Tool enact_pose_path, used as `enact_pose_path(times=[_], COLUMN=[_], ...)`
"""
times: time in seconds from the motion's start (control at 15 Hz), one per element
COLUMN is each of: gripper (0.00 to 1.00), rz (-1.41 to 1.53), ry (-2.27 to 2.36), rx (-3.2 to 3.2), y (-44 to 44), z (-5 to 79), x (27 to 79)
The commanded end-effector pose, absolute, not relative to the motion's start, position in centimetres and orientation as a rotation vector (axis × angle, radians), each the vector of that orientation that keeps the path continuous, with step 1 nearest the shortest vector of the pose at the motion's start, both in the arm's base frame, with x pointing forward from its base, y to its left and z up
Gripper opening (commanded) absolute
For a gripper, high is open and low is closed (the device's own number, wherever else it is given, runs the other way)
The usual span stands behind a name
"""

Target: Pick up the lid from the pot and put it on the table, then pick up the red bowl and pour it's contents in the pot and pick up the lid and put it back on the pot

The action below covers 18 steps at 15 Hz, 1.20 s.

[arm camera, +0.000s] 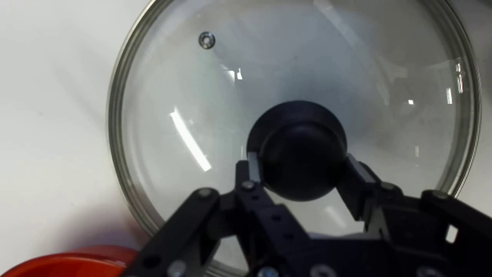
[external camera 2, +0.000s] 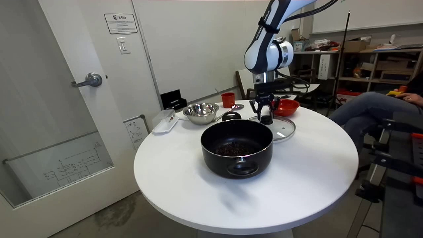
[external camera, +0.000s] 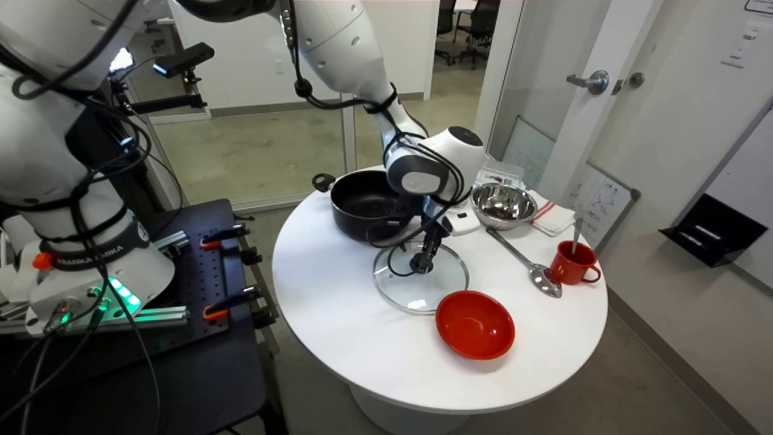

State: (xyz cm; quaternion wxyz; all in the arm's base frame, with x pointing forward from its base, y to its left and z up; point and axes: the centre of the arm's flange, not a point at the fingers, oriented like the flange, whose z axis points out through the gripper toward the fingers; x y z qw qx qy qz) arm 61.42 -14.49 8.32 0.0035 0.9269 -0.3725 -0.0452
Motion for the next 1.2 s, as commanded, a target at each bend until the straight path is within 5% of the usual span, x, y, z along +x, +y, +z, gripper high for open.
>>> enact_pose_path(times=[0.0,1.13], gripper=[0.25,0.25], rz=[-0.093,-0.034], ry=[-1.187,-1.178], rx=[2.906,2.915], y=[-14.2,-12.2], z=[12.0,17.2], x=[59.3,55.7])
